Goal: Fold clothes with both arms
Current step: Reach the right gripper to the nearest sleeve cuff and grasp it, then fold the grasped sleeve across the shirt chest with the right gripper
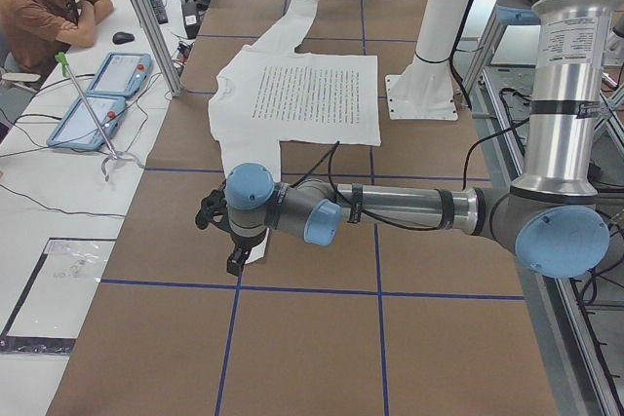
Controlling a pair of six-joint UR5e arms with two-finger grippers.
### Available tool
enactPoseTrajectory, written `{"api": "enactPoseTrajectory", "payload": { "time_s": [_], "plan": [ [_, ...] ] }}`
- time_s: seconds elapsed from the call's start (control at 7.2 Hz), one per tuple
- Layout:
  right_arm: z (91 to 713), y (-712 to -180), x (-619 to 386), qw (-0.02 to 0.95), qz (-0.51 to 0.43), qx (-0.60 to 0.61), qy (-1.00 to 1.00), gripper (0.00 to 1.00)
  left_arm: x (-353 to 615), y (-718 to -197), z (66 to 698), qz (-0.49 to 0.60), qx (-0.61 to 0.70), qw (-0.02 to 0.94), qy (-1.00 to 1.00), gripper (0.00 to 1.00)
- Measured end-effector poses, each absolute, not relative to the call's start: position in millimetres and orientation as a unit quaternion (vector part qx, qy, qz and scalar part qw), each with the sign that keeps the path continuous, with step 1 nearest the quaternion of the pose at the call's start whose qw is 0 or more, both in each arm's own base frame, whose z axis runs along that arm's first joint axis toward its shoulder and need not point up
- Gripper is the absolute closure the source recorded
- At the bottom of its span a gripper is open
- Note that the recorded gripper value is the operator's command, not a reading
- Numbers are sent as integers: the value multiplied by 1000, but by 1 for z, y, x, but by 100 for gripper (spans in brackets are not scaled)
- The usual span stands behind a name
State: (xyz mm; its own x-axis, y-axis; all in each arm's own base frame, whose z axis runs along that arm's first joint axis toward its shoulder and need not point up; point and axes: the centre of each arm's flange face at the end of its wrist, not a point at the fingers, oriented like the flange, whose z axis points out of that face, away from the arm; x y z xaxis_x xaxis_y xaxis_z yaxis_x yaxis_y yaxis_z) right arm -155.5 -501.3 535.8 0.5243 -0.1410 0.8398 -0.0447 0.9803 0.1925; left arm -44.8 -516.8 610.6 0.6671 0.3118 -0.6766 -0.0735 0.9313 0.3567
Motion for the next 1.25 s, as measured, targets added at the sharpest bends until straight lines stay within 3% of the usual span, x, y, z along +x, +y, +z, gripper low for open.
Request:
{"api": "enactPoseTrajectory", "payload": {
  "time_s": [0.69, 0.97, 1.25],
  "plan": [
    [202, -613, -327, 781, 23, 67, -620, 100, -45, -518, 633, 107, 158, 899, 393, 0],
    [126, -601, -445, 781, 22, 86, -618, 100, -47, -517, 634, 105, 161, 899, 393, 0],
    [102, -576, -539, 793, 24, 91, -602, 100, -47, -517, 634, 104, 160, 899, 393, 0]
  ]
}}
